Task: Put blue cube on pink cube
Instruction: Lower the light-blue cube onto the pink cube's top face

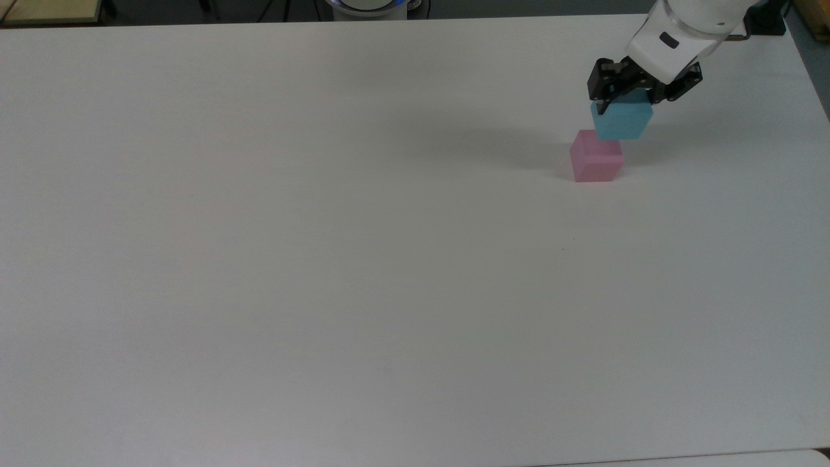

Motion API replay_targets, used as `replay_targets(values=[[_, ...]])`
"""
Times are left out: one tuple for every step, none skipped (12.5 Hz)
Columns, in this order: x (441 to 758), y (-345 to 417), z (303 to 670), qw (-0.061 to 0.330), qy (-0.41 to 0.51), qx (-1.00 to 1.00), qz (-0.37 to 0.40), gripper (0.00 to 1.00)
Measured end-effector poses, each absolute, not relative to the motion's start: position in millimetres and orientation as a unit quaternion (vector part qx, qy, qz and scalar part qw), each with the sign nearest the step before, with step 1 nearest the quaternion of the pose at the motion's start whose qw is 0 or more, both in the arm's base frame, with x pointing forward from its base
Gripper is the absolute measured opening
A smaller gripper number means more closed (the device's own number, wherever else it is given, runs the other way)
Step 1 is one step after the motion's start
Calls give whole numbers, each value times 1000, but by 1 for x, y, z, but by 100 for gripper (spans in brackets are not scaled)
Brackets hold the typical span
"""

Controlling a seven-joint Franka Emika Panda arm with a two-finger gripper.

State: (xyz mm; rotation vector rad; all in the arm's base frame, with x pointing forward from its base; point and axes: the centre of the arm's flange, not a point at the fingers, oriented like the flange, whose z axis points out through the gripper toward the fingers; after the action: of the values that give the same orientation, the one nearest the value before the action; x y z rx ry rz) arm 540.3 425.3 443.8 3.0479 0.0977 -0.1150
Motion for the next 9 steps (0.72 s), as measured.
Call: replay_targets(values=[[538,431,440,41,32,998,-36,60],[539,433,439,35,26,999,-31,60],[541,433,437,32,23,999,-29,60],[543,432,434,30,21,999,-27,60],[544,432,432,30,20,999,-26,60],[544,432,428,29,20,999,-26,60],[543,431,423,30,20,999,-27,60],[543,431,417,32,20,999,-29,60],[542,430,411,34,20,999,-33,60]])
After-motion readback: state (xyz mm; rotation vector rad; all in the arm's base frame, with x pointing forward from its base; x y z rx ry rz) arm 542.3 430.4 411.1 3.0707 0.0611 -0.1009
